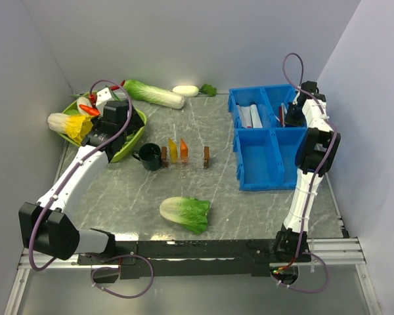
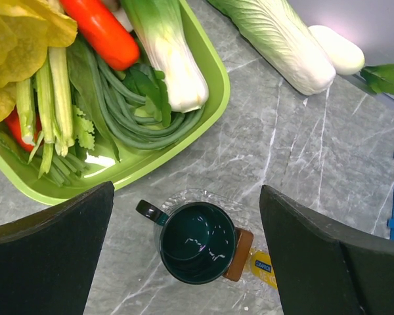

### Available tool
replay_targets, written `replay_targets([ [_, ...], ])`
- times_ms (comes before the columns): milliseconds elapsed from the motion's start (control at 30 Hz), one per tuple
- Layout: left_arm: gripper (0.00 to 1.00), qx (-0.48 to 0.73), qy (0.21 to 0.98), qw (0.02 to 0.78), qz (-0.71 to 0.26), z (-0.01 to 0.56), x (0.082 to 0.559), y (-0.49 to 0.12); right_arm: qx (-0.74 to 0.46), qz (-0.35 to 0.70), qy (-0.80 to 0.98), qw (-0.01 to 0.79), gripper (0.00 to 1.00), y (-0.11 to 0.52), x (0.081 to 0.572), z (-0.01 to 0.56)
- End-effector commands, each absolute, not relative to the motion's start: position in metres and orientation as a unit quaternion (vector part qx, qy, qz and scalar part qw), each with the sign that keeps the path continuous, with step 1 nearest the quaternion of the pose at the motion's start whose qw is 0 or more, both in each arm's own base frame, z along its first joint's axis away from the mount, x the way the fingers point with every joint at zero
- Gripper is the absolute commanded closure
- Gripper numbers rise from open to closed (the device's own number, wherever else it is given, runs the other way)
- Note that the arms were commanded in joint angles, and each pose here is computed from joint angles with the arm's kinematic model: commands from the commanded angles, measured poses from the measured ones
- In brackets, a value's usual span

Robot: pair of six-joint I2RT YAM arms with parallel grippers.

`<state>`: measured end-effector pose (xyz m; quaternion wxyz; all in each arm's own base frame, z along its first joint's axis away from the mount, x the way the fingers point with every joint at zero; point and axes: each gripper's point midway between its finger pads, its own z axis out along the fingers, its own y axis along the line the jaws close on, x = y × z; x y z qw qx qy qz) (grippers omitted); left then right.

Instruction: Prepare toiletry sets of a toothbrush and toothpaste on the tray

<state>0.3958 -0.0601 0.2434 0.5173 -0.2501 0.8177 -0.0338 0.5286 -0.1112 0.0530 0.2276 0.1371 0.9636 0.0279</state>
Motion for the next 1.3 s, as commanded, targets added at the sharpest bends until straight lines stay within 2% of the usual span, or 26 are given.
replay_targets([
  [0,0.03,-0.23,0.808,0.539,-0.055,0.263,0.4,-0.065,0.126,0.015,0.941,0.315,1.0,-0.115,0.532,0.145],
  [467,0.03,-0.179,0.81,0.554,-0.065,0.279,0.402,-0.073,0.115,0.044,0.927,0.356,1.0,-0.1,0.521,0.192],
  [600,0.03,-0.168,0.812,0.555,-0.071,0.278,0.401,-0.077,0.122,0.024,0.929,0.348,1.0,-0.108,0.522,0.18],
  [633,0.03,-0.164,0.814,0.552,-0.074,0.276,0.4,-0.078,0.125,0.019,0.932,0.34,0.96,-0.109,0.522,0.173],
  [667,0.03,-0.163,0.815,0.552,-0.075,0.276,0.399,-0.079,0.129,0.015,0.937,0.323,0.89,-0.112,0.524,0.156],
  [733,0.03,-0.162,0.816,0.55,-0.076,0.275,0.397,-0.079,0.133,0.018,0.941,0.312,0.84,-0.112,0.529,0.147],
  [833,0.03,-0.163,0.817,0.548,-0.075,0.275,0.395,-0.078,0.141,0.019,0.945,0.295,0.72,-0.112,0.539,0.123],
  [867,0.03,-0.162,0.817,0.548,-0.075,0.275,0.394,-0.078,0.143,0.017,0.946,0.289,0.63,-0.111,0.541,0.113],
  [967,0.03,-0.165,0.819,0.545,-0.074,0.274,0.392,-0.077,0.146,0.018,0.948,0.282,0.48,-0.11,0.545,0.095],
  [1067,0.03,-0.169,0.819,0.543,-0.073,0.272,0.393,-0.077,0.146,0.017,0.951,0.272,0.43,-0.108,0.547,0.081],
  [1267,0.04,-0.173,0.821,0.54,-0.063,0.269,0.398,-0.075,0.13,0.017,0.961,0.245,0.42,-0.097,0.551,0.056],
])
